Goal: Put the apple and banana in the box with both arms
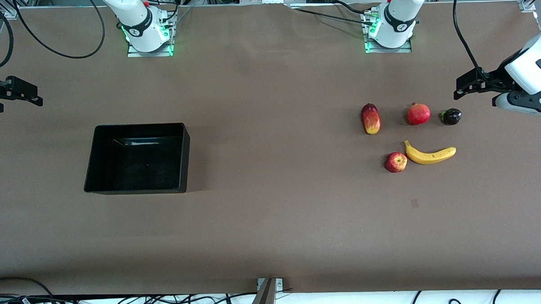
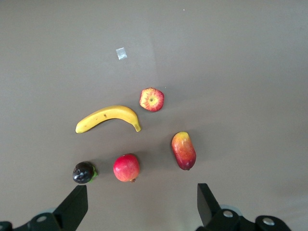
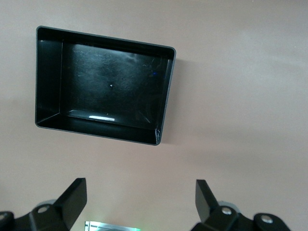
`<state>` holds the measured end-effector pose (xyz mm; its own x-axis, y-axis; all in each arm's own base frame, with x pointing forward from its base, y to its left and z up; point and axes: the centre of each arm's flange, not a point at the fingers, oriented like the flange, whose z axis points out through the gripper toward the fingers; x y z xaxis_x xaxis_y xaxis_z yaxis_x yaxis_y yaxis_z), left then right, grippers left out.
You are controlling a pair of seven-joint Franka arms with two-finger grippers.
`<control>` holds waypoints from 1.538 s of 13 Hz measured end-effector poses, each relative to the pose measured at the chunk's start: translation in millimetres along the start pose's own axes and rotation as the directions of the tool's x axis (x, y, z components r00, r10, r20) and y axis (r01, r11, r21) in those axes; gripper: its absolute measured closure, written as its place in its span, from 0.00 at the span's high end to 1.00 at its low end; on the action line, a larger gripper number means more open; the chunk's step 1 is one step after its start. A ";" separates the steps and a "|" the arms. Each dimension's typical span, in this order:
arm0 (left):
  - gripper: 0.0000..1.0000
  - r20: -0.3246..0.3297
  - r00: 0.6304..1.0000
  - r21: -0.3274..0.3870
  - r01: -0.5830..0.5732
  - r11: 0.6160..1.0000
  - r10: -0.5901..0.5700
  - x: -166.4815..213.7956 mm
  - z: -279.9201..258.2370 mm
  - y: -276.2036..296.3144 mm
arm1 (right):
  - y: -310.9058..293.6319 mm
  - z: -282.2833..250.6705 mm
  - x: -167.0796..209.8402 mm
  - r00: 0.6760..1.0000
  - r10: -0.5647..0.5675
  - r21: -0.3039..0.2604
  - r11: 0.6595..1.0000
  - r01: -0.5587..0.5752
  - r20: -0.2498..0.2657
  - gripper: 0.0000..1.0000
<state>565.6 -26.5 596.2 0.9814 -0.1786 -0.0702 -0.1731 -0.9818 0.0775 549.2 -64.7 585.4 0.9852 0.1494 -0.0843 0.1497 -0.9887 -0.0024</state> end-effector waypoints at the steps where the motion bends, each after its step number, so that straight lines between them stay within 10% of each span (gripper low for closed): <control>1: 1.00 0.000 1.000 0.000 -0.004 1.000 0.004 0.3 0.0 2.0 | 0.0 -0.1 0.1 1.000 0.000 0.000 1.000 0.000 -0.001 1.00; 7: 1.00 0.000 1.000 0.000 -0.005 1.000 0.005 0.3 0.0 2.7 | 0.2 0.5 -0.3 1.000 0.001 0.001 1.000 -0.001 0.003 1.00; 15: 1.00 0.000 1.000 0.000 -0.006 1.000 0.006 0.4 -0.2 3.1 | 46.6 70.9 -2.1 0.976 0.086 0.045 0.994 -0.097 0.201 1.00; 20: 1.00 0.000 1.000 0.000 -0.006 1.000 0.006 0.3 -0.7 3.3 | 57.0 165.3 58.1 0.986 0.091 0.028 0.995 -0.096 0.136 1.00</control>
<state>565.4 -29.8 597.1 0.9804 -0.1844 -0.0693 -0.1790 -0.9808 0.0776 601.1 -114.1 415.7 0.9741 0.0561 -0.2192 0.0524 -0.9984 -0.0225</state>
